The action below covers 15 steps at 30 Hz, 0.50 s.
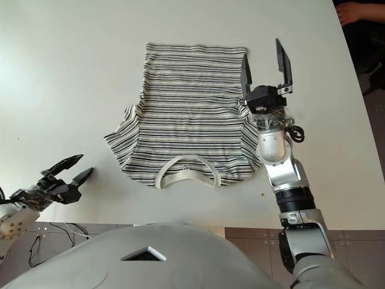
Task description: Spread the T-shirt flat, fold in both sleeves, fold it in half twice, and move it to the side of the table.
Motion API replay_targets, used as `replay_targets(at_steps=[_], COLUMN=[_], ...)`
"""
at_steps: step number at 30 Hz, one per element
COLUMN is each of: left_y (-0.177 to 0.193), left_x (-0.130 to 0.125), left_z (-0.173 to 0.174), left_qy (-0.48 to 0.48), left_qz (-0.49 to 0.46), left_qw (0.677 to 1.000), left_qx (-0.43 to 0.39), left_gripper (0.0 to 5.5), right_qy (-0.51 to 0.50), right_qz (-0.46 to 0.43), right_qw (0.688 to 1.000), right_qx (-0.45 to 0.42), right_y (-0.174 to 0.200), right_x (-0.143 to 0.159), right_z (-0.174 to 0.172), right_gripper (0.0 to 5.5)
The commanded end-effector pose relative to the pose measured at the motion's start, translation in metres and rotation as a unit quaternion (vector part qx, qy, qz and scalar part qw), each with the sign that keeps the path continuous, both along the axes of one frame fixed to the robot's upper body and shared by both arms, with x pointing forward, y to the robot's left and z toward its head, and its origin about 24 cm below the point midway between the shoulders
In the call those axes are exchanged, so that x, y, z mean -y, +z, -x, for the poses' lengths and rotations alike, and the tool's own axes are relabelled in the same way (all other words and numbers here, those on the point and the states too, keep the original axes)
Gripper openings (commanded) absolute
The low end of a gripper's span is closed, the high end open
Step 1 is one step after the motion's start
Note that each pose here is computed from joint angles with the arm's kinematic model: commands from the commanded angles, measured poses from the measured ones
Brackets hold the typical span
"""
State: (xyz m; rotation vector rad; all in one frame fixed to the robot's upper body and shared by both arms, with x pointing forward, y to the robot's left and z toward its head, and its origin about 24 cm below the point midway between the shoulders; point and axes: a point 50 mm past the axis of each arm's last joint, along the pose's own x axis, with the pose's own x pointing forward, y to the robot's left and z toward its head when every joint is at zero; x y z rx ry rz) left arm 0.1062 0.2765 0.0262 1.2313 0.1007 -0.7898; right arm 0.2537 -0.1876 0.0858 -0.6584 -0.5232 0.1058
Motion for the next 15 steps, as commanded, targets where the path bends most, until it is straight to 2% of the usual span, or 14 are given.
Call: replay_targets(at_steps=[1, 9, 15], left_y=[-0.010, -0.004, 0.005], left_x=[-0.002, 0.003, 0.023], left_z=[0.018, -0.031, -0.059], left_qy=[-0.013, -0.033, -0.081], left_qz=[-0.052, -0.119, -0.144], left_qw=[0.997, 0.992, 0.983], left_qx=[-0.063, 0.027, 0.081], left_gripper=[2.91, 3.03, 3.03], right_qy=[-0.030, -0.056, -0.099], right_qz=[0.003, -0.001, -0.003], right_qw=[1.000, 0.998, 0.995], right_qx=[0.008, 0.010, 0.009], right_y=[0.009, 0.007, -0.001], right_x=[0.013, 0.012, 0.021], right_z=[0.013, 0.028, 0.031], right_gripper=[3.08, 3.08, 3.08])
